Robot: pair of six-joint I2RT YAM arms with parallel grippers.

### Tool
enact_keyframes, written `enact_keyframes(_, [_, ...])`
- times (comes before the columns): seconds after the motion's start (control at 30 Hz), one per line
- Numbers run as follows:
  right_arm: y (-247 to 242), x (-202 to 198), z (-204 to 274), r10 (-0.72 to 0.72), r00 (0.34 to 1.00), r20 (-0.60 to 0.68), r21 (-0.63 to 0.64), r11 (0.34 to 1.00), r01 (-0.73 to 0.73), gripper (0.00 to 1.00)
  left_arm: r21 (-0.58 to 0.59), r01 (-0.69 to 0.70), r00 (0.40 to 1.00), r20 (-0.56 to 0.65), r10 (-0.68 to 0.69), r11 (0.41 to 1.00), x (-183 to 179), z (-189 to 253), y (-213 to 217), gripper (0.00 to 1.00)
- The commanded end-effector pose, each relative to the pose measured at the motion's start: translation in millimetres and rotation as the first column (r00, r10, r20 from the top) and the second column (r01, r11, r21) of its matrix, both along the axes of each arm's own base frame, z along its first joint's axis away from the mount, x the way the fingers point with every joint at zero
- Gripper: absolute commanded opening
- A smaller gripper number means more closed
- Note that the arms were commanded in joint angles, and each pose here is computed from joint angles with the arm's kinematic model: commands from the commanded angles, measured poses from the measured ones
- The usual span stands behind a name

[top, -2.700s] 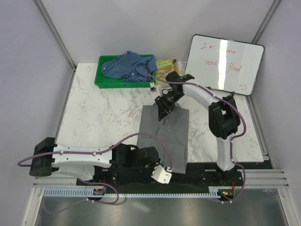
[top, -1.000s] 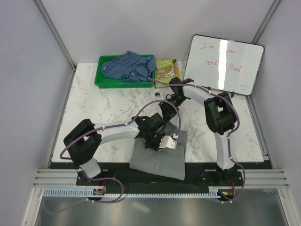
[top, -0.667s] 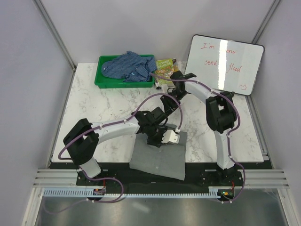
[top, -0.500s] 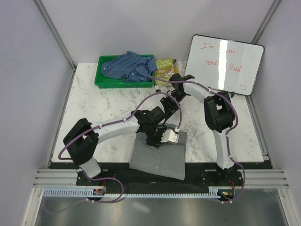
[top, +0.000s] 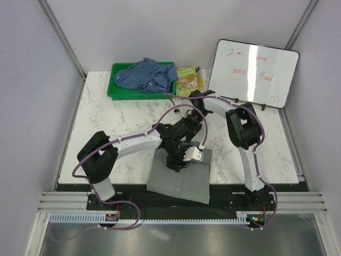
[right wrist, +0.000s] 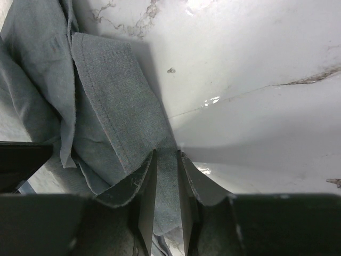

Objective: Fold and stack the long sleeve shirts
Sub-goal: Fold the shirt

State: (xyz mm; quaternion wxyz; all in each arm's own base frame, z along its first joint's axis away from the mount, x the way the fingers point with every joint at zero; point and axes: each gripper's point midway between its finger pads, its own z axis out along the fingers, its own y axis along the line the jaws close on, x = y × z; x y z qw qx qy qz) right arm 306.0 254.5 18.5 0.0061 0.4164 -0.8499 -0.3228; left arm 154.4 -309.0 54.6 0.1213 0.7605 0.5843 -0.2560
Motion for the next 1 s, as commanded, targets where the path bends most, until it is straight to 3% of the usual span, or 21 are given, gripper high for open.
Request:
enact_keyframes(0.0, [-3.7, 3.6, -11.3, 0.023, 0.999, 0.026, -0.012, 1.0, -0.022, 0.31, -0.059, -0.025, 0.999, 0.036, 0.027, 0.998, 13.4, 12.0, -11.9, 0.6])
enact_keyframes(0.2, [-2.3, 9.9, 14.2, 0.015, 0.996, 0.093, 0.021, 1.0, -0.017, 0.39, -0.085, -0.056, 0.996, 0.069, 0.061, 0.995, 23.6, 23.3, -11.2, 0.58])
enact_keyframes(0.4, [8.3, 6.2, 57.7, -0.004, 0.995, 0.102, 0.114, 0.993, -0.008, 0.33, -0.084, -0.059, 0.996, 0.068, 0.064, 0.995, 21.0, 23.4, -4.5, 0.58])
enact_keyframes(0.67, [8.8, -11.1, 36.4, 0.008, 1.0, -0.03, 0.111, 0.994, -0.004, 0.27, -0.091, -0.059, 0.995, 0.076, 0.066, 0.994, 25.3, 25.4, -5.3, 0.58])
enact_keyframes(0.87, [7.1, -20.7, 12.3, 0.015, 0.995, -0.103, 0.094, 0.996, -0.005, 0.15, -0.083, -0.058, 0.995, 0.079, 0.064, 0.995, 27.6, 22.0, -4.8, 0.58])
enact_keyframes(0.97, [4.2, -23.3, -2.1, 0.018, 0.992, -0.126, 0.074, 0.997, -0.008, 0.13, -0.079, -0.055, 0.995, 0.076, 0.061, 0.995, 29.0, 18.9, -6.8, 0.58])
